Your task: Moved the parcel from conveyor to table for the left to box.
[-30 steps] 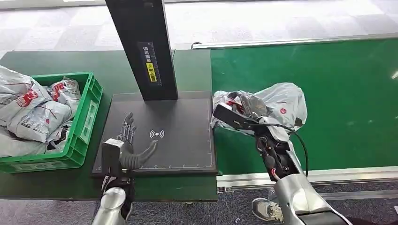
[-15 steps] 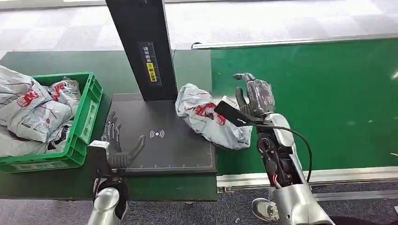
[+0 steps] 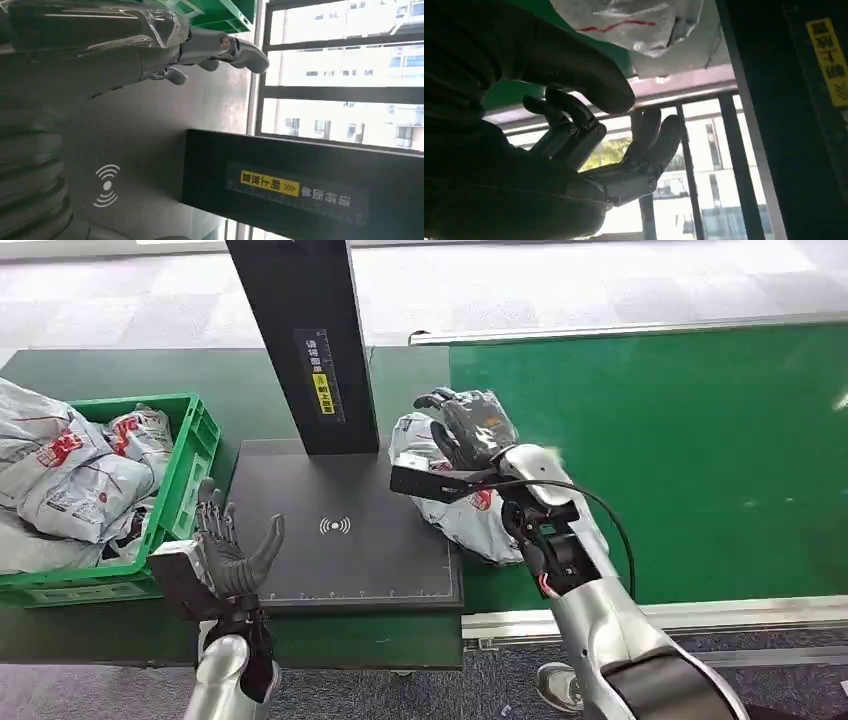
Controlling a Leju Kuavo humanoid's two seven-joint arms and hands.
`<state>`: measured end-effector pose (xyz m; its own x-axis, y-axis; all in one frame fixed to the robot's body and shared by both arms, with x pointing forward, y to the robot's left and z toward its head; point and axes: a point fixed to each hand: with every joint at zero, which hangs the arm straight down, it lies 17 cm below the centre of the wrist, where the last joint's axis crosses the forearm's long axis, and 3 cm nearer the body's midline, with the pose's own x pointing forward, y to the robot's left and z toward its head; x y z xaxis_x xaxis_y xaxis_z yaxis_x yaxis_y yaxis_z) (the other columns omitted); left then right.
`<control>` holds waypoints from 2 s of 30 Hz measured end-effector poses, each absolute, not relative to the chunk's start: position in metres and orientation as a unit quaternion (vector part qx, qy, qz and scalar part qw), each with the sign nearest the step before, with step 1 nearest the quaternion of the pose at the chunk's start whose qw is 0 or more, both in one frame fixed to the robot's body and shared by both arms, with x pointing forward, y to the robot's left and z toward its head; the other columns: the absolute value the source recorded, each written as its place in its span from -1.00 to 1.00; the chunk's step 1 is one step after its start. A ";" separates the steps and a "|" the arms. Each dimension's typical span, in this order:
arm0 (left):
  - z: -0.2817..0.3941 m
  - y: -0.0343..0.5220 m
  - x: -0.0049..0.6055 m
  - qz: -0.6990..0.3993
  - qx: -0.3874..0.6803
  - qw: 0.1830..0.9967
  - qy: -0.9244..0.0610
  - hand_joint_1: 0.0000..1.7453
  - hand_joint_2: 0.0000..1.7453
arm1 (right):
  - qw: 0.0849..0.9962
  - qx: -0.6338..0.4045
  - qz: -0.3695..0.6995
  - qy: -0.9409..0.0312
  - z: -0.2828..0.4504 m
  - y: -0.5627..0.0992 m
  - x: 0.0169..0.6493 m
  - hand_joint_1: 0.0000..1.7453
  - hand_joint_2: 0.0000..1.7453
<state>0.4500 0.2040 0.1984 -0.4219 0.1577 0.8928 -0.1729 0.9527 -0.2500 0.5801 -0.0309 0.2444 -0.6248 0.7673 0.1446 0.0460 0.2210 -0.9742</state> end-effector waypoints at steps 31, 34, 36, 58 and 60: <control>0.165 0.180 0.454 0.106 -0.015 0.587 -0.802 -1.00 1.00 | 0.556 -0.384 0.675 -0.297 0.075 -0.182 0.579 -1.00 1.00; 0.163 0.177 0.454 0.101 -0.018 0.590 -0.801 -1.00 1.00 | 0.561 -0.380 0.672 -0.299 0.073 -0.184 0.579 -1.00 1.00; 0.163 0.174 0.456 0.096 -0.021 0.591 -0.801 -1.00 1.00 | 0.568 -0.360 0.678 -0.297 0.064 -0.184 0.573 -1.00 1.00; 0.168 0.147 0.475 0.066 -0.048 0.598 -0.797 -1.00 1.00 | 0.568 -0.197 0.762 -0.238 -0.012 -0.219 0.510 1.00 1.00; 0.167 0.146 0.476 0.065 -0.049 0.599 -0.797 -1.00 1.00 | 0.564 -0.194 0.767 -0.237 -0.011 -0.222 0.510 1.00 1.00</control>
